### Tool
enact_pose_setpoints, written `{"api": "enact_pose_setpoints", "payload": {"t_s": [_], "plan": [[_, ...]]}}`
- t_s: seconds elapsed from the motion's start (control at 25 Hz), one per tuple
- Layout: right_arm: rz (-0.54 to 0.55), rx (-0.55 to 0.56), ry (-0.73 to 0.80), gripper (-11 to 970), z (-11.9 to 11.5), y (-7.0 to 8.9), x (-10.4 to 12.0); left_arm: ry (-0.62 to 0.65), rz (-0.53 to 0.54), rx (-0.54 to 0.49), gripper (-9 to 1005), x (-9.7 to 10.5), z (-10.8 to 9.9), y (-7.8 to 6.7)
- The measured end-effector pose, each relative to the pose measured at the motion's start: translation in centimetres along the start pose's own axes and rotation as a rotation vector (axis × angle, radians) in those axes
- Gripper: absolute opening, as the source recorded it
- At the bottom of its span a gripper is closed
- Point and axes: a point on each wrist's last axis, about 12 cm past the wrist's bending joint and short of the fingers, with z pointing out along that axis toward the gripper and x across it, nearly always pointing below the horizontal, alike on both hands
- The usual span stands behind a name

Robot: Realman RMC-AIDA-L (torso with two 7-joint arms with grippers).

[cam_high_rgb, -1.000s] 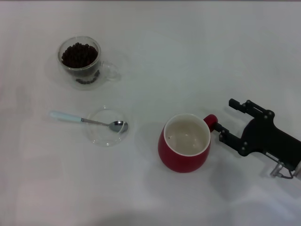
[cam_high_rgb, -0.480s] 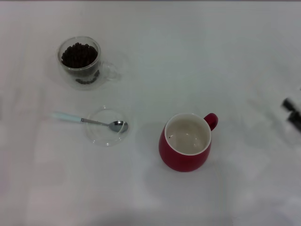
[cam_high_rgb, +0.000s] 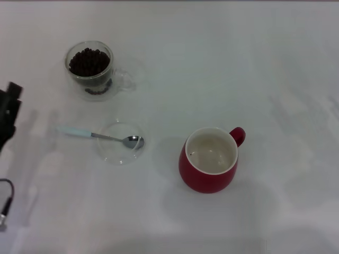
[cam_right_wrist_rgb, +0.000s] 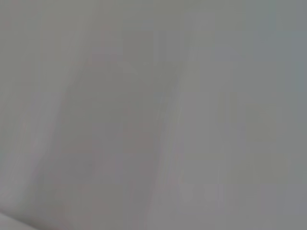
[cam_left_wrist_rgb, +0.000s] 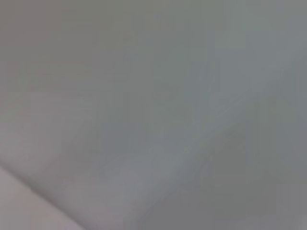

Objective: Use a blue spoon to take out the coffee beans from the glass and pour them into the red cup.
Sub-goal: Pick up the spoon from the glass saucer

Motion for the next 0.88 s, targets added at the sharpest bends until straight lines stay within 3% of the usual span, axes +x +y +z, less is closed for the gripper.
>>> {"api": "enact_pose_setpoints", "payload": {"t_s": [0.24,0.44,0.64,0.88], "plan": [[-0.011,0.083,-0.020,678,1.3,-0.6,-0.1,0.065,-0.229,0.006,543,1.2,-1.9,-0.6],[-0.017,0.106,-0.032,677,1.7,-0.9,-0.2,0.097,-0.336,-0.063,578,1.8,-3.5,-0.1],[-0.045,0.103,-0.047,677,2.4,-0.7,-0.4,0.183,-0.405,-0.076,696,2.5,-2.8,0.1],[-0.052,0.102,-0.059,678,2.7,-0.3,-0.4,0.261,-0.462,-0.079,697,3.0,-1.6,0.2]]}}
